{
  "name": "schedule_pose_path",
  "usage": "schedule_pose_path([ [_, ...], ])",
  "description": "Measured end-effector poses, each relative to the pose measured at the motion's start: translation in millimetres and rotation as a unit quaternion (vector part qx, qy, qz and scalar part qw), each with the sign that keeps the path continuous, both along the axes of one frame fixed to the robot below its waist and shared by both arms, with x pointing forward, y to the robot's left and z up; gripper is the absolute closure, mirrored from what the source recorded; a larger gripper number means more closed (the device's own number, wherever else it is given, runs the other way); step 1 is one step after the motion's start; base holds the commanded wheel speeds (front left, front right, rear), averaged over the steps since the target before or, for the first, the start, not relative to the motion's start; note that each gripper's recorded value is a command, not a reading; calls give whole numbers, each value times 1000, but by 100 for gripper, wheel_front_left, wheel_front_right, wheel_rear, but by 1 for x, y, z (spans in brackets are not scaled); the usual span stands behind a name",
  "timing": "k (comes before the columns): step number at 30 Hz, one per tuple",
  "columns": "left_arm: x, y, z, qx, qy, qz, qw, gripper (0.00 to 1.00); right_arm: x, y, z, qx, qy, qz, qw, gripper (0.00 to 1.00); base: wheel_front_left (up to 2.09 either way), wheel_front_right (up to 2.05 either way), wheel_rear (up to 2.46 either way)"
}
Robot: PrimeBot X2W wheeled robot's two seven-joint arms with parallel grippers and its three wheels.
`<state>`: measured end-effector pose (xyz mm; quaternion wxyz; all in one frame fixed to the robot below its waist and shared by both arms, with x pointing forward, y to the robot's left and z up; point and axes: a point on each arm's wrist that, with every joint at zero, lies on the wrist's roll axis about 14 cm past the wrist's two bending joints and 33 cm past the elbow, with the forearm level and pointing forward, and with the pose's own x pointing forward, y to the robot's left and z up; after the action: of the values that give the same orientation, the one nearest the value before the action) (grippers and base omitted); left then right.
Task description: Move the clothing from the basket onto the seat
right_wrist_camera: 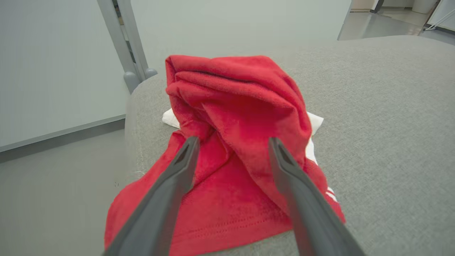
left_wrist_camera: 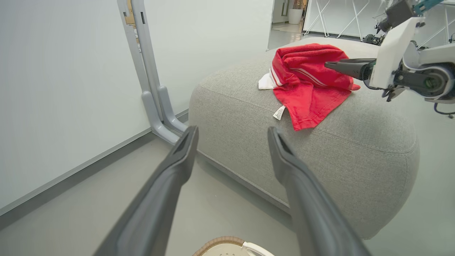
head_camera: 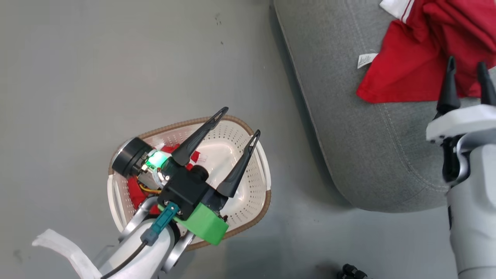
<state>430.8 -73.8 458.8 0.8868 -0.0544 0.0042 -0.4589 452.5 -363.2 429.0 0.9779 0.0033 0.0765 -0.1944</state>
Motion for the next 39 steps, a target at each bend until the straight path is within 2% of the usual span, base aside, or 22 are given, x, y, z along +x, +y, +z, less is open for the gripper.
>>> schedule_pose_path([
  [10, -11, 18, 15, -1, -10, 47, 999, 0, -33, 51, 28, -2, -45, 50, 998, 0, 0, 0, 0],
  [18, -5, 64, 22, 7, -11, 133, 991, 0, -46, 116, 42, 11, -69, 132, 989, 0, 0, 0, 0],
  [27, -4, 131, 33, 8, -8, 251, 968, 0, -49, 169, 68, 21, -92, 206, 974, 0, 0, 0, 0],
  [39, -22, 216, 42, 11, -13, 377, 926, 0, -56, 203, 82, 34, -97, 252, 962, 0, 0, 0, 0],
])
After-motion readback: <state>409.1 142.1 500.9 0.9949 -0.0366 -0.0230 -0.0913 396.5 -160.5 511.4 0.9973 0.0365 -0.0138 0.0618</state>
